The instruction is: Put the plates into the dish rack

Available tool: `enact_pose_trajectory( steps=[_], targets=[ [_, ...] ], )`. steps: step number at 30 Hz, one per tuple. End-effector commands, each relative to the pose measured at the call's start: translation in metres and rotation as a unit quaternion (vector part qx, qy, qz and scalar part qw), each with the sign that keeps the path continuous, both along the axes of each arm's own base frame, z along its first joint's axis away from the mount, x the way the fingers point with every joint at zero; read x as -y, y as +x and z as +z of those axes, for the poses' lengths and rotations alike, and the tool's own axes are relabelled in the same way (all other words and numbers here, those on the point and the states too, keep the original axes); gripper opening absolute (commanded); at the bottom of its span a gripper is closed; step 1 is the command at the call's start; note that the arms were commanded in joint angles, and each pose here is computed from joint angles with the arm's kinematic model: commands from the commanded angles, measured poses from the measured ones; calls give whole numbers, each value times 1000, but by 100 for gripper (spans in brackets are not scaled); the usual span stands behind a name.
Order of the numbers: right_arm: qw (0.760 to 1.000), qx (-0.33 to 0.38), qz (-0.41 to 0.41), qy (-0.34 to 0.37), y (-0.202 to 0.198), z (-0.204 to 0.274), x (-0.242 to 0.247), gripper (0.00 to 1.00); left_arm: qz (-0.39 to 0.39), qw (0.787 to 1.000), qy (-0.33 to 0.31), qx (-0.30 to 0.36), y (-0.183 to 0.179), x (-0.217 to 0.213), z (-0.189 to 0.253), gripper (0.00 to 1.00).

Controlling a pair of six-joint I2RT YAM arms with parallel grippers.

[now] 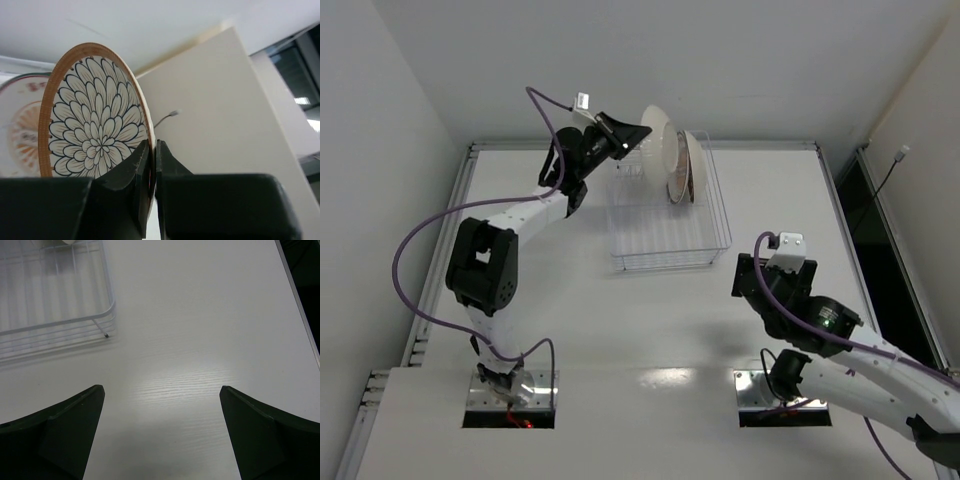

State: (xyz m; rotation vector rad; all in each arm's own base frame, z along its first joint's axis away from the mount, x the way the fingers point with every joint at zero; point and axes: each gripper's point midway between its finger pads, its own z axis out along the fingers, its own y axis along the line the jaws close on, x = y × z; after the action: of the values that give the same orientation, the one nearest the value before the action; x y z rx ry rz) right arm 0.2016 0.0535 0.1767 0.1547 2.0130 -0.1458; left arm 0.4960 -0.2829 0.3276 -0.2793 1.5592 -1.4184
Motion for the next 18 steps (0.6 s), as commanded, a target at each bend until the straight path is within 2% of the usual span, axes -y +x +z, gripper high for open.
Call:
enact_pose_trajectory(
  steps=[1, 5, 13, 18],
  targets=[
    [1000, 14, -4, 12, 4, 5, -4, 100, -38, 980, -107, 166, -34, 6, 126, 0],
    [1000, 17, -4, 16, 3, 7, -3, 100, -32, 983, -88, 156, -28, 24, 125, 0],
    [1000, 19, -2, 15, 4, 8, -4, 100, 5, 989, -66, 130, -16, 21, 102, 0],
    [1000, 19, -2, 15, 4, 8, -4, 100, 65, 989, -29, 129, -12, 8, 100, 0]
  ],
)
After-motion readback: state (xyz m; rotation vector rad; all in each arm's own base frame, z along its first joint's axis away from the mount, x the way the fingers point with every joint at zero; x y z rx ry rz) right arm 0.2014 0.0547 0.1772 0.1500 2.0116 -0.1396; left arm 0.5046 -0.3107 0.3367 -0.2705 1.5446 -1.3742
